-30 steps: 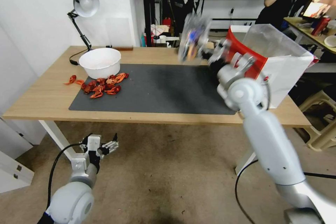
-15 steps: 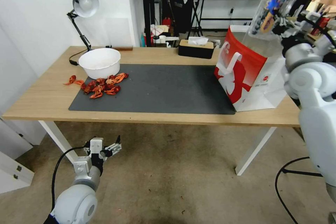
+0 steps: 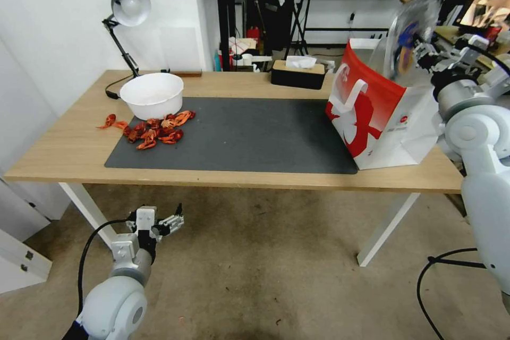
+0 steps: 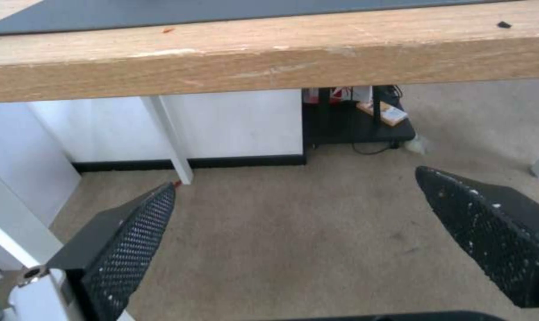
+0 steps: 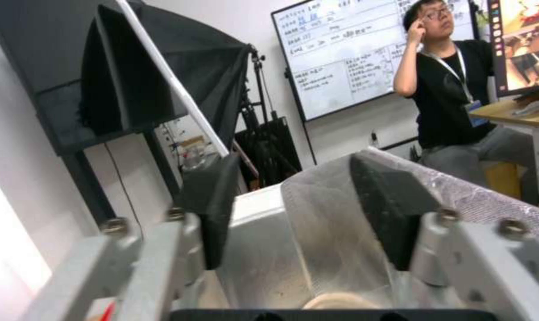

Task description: Close the takeout container lid, then place the container into the takeout bag.

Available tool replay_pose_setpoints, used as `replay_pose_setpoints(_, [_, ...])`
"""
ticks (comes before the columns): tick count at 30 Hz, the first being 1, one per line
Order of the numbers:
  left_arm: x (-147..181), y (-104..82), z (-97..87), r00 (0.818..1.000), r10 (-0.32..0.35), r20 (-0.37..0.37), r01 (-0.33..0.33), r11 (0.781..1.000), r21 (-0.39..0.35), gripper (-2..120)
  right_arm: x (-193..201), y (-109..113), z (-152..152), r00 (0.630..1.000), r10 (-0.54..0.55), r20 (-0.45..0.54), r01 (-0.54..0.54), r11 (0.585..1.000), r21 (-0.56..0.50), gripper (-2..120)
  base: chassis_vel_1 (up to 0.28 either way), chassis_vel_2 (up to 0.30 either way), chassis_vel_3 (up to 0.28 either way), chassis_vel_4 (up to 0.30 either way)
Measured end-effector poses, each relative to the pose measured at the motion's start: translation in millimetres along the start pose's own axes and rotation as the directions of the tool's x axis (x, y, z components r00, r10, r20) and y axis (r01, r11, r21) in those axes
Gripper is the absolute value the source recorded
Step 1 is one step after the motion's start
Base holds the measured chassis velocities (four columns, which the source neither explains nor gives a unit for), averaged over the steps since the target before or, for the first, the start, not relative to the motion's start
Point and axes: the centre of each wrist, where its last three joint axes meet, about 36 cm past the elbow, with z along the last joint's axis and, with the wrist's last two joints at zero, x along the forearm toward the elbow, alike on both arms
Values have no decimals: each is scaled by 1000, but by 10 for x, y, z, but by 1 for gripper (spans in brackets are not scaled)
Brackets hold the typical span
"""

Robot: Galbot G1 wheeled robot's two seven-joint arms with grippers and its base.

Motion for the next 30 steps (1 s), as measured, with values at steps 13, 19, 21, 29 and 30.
replay_pose_setpoints(13, [-5, 43, 9, 994, 61, 88, -67, 996, 61, 100, 888, 222, 246, 957, -282, 62, 278, 958, 66, 97, 0, 0, 0, 0])
replay_pose_setpoints(19, [-41, 63, 127, 973, 115, 201, -139, 984, 112, 100, 1688, 258, 762, 954, -298, 23, 290, 941, 175, 100, 0, 0, 0, 0])
replay_pose_setpoints(21, [-49, 35, 231, 962, 111, 251, -143, 983, 113, 100, 2044, 196, 1075, 962, -275, 3, 268, 941, 204, 100, 0, 0, 0, 0])
replay_pose_setpoints(29, [-77, -36, 447, 948, 121, 294, -153, 984, 87, 100, 2883, -108, 1964, 982, -157, -101, 177, 956, 233, 100, 0, 0, 0, 0])
replay_pose_setpoints(30, [-74, -40, 480, 948, 120, 294, -151, 985, 84, 100, 2947, -139, 2074, 983, -144, -114, 167, 960, 226, 100, 0, 0, 0, 0])
